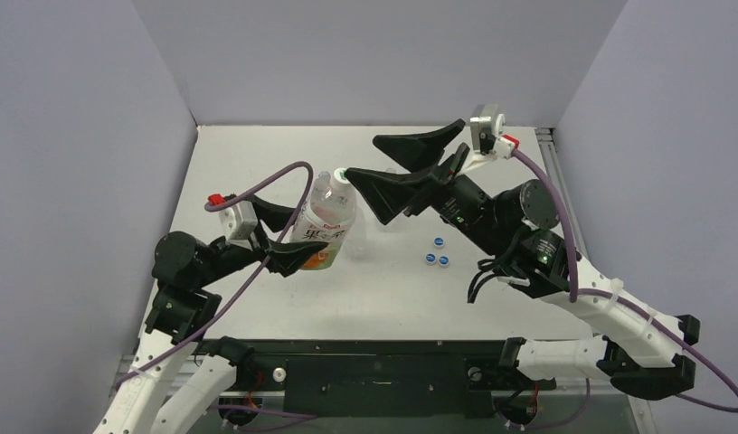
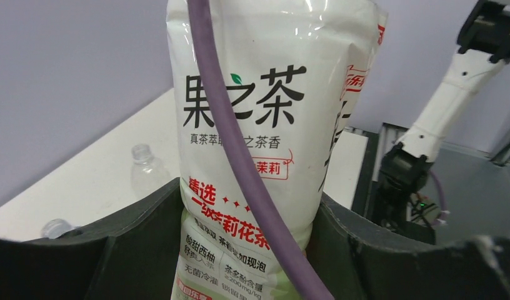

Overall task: Unscrew the bottle caps
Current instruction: Unscrew the bottle cap from the plastic bottle.

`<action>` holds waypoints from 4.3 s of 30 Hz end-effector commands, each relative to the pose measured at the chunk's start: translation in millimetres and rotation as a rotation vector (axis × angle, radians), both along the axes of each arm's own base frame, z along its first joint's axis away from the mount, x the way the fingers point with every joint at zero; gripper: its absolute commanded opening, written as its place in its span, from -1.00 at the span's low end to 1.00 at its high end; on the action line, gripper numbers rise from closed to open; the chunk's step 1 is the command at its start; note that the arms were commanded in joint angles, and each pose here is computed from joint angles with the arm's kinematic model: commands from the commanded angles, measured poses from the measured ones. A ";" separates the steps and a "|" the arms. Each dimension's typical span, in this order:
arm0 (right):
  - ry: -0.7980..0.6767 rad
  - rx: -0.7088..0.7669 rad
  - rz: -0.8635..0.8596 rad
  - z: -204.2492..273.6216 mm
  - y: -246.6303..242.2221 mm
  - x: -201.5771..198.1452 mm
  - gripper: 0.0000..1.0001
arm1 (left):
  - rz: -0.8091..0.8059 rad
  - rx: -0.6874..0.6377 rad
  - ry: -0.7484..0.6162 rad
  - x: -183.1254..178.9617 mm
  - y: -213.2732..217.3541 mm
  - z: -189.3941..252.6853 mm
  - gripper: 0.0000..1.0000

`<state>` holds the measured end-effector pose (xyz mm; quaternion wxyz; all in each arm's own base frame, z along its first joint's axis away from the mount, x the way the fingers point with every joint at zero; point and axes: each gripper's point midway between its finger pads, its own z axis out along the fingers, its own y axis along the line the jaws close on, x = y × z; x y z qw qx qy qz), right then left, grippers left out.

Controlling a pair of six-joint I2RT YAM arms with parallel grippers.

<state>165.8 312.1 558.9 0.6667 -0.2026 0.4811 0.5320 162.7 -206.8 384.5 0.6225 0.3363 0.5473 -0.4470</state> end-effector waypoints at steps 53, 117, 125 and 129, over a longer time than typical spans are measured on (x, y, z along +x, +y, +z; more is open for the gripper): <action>0.233 -0.172 -0.260 -49.3 55.3 45.9 -0.64 | 0.395 0.079 -0.135 54.8 41.7 -4.3 -1.00; 0.148 -0.202 -0.263 -38.3 16.9 42.7 0.50 | 0.393 0.056 -0.089 59.1 39.1 1.8 -1.00; 0.209 -0.155 -0.327 -42.3 22.3 54.8 0.07 | 0.383 0.047 -0.111 55.6 38.7 3.8 -1.00; 0.209 -0.136 -0.325 -36.5 25.3 56.0 -0.03 | 0.382 0.050 -0.105 56.2 38.2 1.4 -1.00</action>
